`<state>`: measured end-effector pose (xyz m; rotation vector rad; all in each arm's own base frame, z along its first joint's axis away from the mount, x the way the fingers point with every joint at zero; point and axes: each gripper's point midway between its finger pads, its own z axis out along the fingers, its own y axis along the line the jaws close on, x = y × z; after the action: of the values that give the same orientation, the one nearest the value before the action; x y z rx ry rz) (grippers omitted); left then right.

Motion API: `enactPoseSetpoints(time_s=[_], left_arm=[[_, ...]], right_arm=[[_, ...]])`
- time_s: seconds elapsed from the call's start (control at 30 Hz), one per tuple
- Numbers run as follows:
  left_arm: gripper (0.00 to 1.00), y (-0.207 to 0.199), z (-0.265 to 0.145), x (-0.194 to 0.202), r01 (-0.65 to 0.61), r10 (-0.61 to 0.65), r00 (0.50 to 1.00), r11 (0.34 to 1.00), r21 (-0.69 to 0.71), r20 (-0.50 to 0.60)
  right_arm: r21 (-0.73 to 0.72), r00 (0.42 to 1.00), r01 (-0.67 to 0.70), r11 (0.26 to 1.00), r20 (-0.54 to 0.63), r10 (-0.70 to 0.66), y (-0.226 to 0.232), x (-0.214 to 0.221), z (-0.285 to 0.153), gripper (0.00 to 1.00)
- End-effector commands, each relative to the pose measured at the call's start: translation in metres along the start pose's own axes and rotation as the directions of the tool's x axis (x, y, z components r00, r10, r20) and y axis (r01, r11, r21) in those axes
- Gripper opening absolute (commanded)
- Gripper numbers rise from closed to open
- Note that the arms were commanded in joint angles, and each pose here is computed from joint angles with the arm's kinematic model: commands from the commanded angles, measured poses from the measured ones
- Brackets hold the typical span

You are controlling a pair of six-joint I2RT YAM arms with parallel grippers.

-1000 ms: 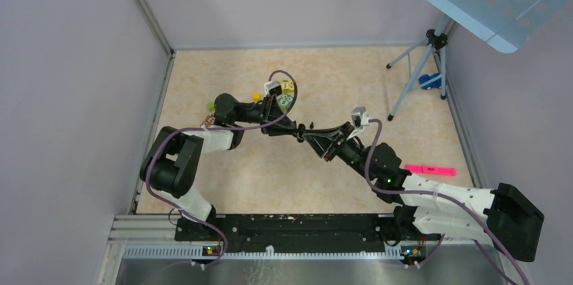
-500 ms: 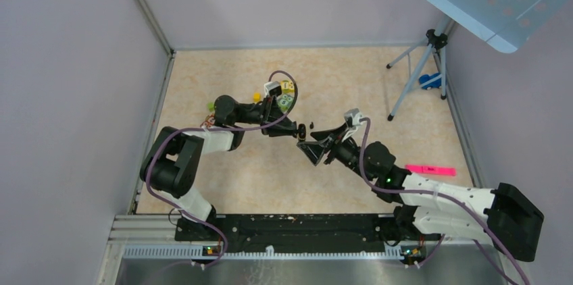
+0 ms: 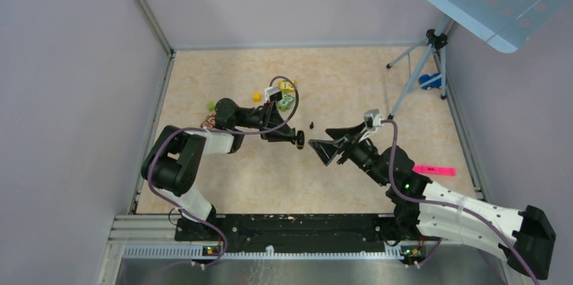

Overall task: Insert the wireless bluetooth earbuds into the charging case
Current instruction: Move the right earbud to the center of the board.

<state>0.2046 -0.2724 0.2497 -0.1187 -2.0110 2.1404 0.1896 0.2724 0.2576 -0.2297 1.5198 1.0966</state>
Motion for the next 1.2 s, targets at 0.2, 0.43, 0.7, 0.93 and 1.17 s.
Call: enactPoseSetpoints(time_s=[0.2, 0.43, 0.7, 0.93, 1.17], left_arm=[[0.0, 0.036, -0.042, 0.01, -0.101, 0.109, 0.991, 0.99, -0.1, 0.073], [0.0, 0.067, -0.051, 0.003, -0.142, 0.187, 0.976, 0.933, -0.33, 0.112], [0.0, 0.074, -0.057, 0.011, -0.172, 0.274, 0.943, 0.889, -0.425, 0.19], [0.0, 0.048, -0.061, 0.015, -0.351, 0.514, 0.815, 0.805, -0.478, 0.267], [0.0, 0.049, -0.059, 0.029, -0.428, 0.564, 0.793, 0.784, -0.45, 0.228]], right_arm=[[0.482, 0.988, 0.02, 0.876, -0.145, 0.057, -0.08, 0.019, -0.02, 0.9], [0.418, 0.958, -0.059, 0.906, -0.231, 0.169, -0.097, 0.042, 0.014, 0.71], [0.52, 0.905, 0.088, 0.85, -0.398, 0.15, -0.135, 0.072, 0.052, 0.4], [0.537, 0.891, 0.125, 0.834, -0.431, 0.144, -0.155, 0.079, 0.076, 0.4], [0.575, 0.856, 0.186, 0.796, -0.493, 0.156, -0.179, 0.097, 0.089, 0.39]])
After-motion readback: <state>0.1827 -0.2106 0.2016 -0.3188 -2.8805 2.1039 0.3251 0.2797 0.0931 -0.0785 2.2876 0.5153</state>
